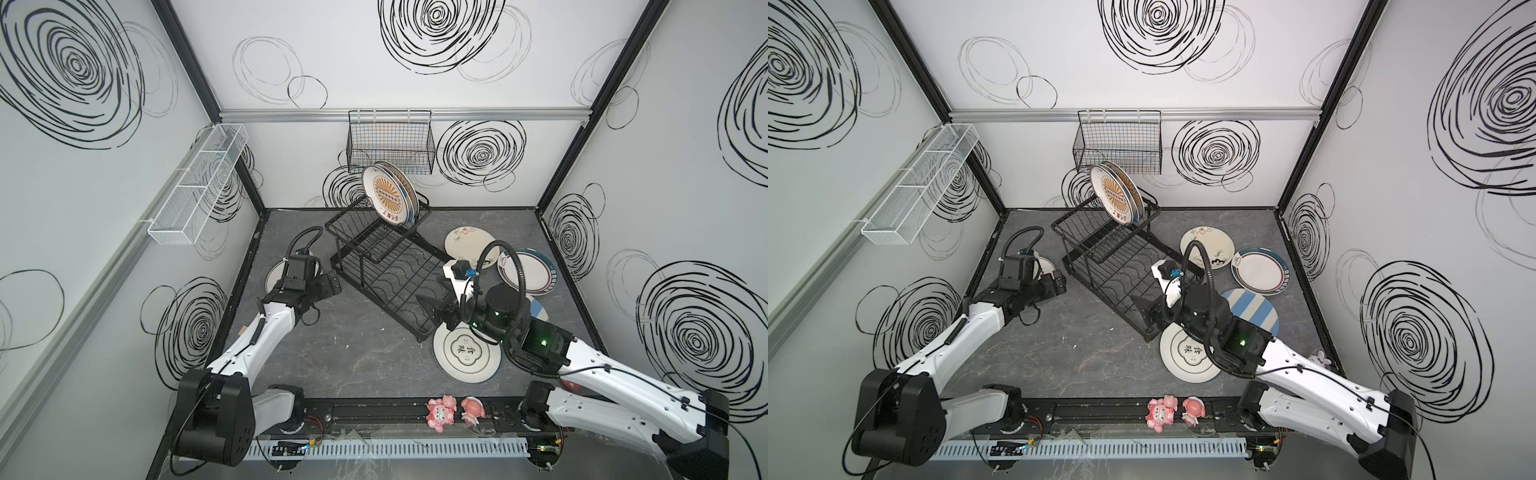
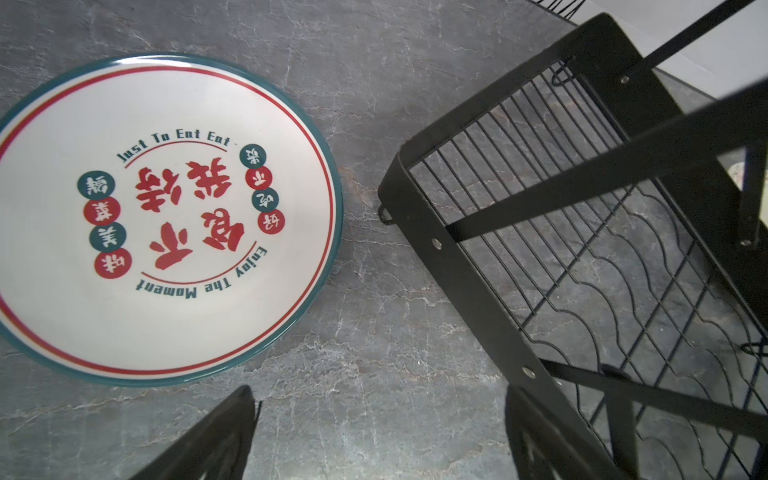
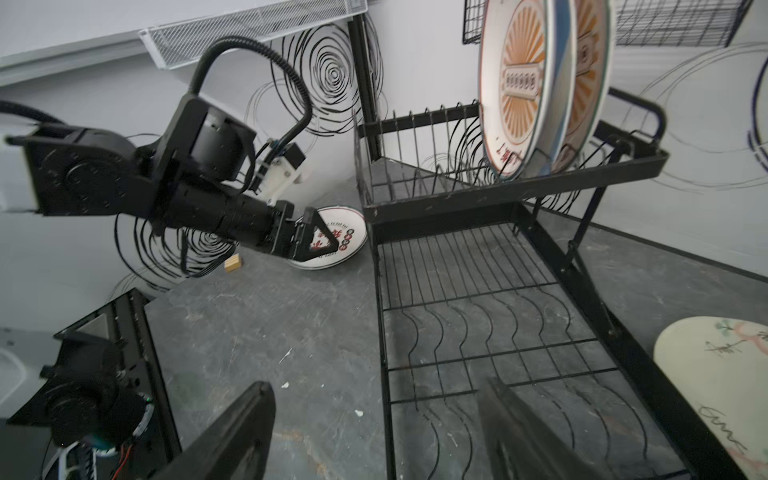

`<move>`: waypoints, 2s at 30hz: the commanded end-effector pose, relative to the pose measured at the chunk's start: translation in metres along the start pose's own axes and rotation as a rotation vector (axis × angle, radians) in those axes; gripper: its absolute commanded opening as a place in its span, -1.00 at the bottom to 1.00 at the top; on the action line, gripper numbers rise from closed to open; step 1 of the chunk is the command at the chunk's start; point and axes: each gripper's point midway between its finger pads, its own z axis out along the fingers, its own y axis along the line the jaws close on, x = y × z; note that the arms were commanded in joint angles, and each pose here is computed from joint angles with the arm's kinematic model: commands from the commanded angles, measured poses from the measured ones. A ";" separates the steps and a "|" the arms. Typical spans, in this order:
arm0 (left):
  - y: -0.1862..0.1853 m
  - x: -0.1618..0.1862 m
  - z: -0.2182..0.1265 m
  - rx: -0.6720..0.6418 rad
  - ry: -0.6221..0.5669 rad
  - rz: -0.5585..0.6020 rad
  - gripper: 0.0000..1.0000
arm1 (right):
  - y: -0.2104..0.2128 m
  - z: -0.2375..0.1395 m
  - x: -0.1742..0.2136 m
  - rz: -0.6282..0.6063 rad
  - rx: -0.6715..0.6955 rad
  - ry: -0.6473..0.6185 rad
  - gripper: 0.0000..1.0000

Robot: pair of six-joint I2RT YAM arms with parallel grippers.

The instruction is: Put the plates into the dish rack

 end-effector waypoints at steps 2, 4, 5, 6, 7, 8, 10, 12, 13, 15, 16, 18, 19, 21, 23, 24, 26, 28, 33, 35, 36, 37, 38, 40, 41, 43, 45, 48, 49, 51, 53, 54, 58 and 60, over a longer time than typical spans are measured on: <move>0.003 -0.025 0.013 -0.048 -0.090 -0.051 0.92 | 0.001 -0.007 0.006 0.050 -0.008 -0.013 0.62; 0.006 -0.021 0.024 -0.066 -0.067 -0.051 0.92 | 0.003 -0.009 0.015 0.063 -0.030 -0.010 0.63; 0.007 -0.020 0.030 -0.071 -0.059 -0.051 0.92 | 0.002 -0.011 0.019 0.071 -0.035 -0.011 0.63; 0.008 -0.019 0.035 -0.071 -0.051 -0.049 0.92 | 0.003 -0.012 0.022 0.075 -0.046 -0.009 0.64; 0.008 -0.019 0.040 -0.068 -0.043 -0.052 0.91 | 0.004 -0.014 0.026 0.075 -0.056 -0.003 0.64; 0.008 -0.018 0.045 -0.063 -0.031 -0.060 0.92 | 0.005 -0.014 0.031 0.075 -0.062 0.008 0.64; 0.008 -0.019 0.053 -0.057 -0.022 -0.063 0.92 | 0.002 -0.014 0.039 0.085 -0.055 0.027 0.64; 0.013 -0.017 0.061 -0.073 -0.008 -0.065 0.92 | 0.004 -0.016 0.041 0.101 -0.067 0.029 0.65; 0.015 -0.015 0.065 -0.077 -0.001 -0.066 0.92 | 0.005 -0.017 0.041 0.109 -0.078 0.023 0.65; 0.019 -0.014 0.072 -0.083 0.009 -0.069 0.92 | 0.008 -0.019 0.039 0.123 -0.096 0.006 0.65; 0.019 -0.014 0.074 -0.080 0.005 -0.070 0.92 | 0.009 -0.020 0.039 0.128 -0.103 0.000 0.65; 0.023 -0.014 0.079 -0.077 0.012 -0.079 0.92 | 0.009 -0.020 0.039 0.132 -0.104 -0.003 0.65; 0.025 -0.013 0.082 -0.076 0.022 -0.086 0.92 | 0.008 -0.019 0.041 0.132 -0.102 0.002 0.65; 0.028 -0.010 0.086 -0.072 0.037 -0.090 0.92 | 0.007 -0.016 0.044 0.131 -0.095 0.019 0.65; 0.031 -0.008 0.088 -0.076 0.050 -0.095 0.92 | 0.007 -0.014 0.048 0.133 -0.094 0.031 0.65; 0.032 -0.007 0.088 -0.074 0.054 -0.101 0.92 | 0.006 -0.013 0.049 0.135 -0.093 0.031 0.65; 0.031 -0.001 0.089 -0.058 0.065 -0.112 0.92 | 0.007 -0.013 0.050 0.140 -0.100 0.027 0.66; 0.032 0.008 0.088 -0.052 0.083 -0.129 0.92 | 0.008 -0.012 0.050 0.143 -0.108 0.024 0.66; 0.032 0.033 0.086 -0.021 0.139 -0.156 0.92 | 0.010 -0.013 0.048 0.144 -0.120 0.028 0.66; 0.030 0.040 0.083 -0.006 0.154 -0.163 0.92 | 0.009 -0.014 0.049 0.140 -0.116 0.031 0.66; 0.030 0.042 0.082 0.001 0.159 -0.168 0.92 | 0.008 -0.015 0.049 0.142 -0.114 0.030 0.66; 0.028 0.044 0.079 0.012 0.161 -0.174 0.92 | 0.006 -0.015 0.048 0.144 -0.111 0.028 0.66; 0.028 0.047 0.077 0.018 0.168 -0.181 0.92 | 0.005 -0.016 0.049 0.150 -0.108 0.029 0.66; 0.027 0.053 0.074 0.029 0.182 -0.191 0.92 | 0.003 -0.017 0.050 0.164 -0.108 0.029 0.66; 0.027 0.056 0.073 0.030 0.193 -0.197 0.92 | 0.002 -0.017 0.050 0.175 -0.109 0.027 0.66; 0.026 0.064 0.071 0.041 0.214 -0.209 0.92 | 0.000 -0.018 0.050 0.204 -0.113 0.028 0.66; 0.022 0.072 0.067 0.071 0.227 -0.230 0.92 | 0.002 -0.019 0.050 0.219 -0.135 0.034 0.66; 0.014 0.085 0.058 0.117 0.232 -0.266 0.92 | 0.003 -0.020 0.051 0.230 -0.152 0.050 0.66; 0.010 0.090 0.055 0.149 0.239 -0.289 0.92 | 0.003 -0.021 0.052 0.230 -0.155 0.055 0.66; 0.002 0.100 0.050 0.194 0.267 -0.327 0.92 | 0.002 -0.022 0.054 0.231 -0.152 0.068 0.66; -0.003 0.109 0.043 0.204 0.277 -0.331 0.92 | 0.001 -0.024 0.054 0.234 -0.147 0.068 0.66; -0.006 0.112 0.040 0.208 0.279 -0.327 0.92 | 0.000 -0.025 0.054 0.234 -0.147 0.067 0.66; -0.012 0.123 0.024 0.201 0.282 -0.312 0.92 | 0.000 -0.028 0.055 0.243 -0.152 0.063 0.66; -0.012 0.128 0.017 0.211 0.278 -0.340 0.92 | 0.000 -0.028 0.057 0.252 -0.161 0.071 0.66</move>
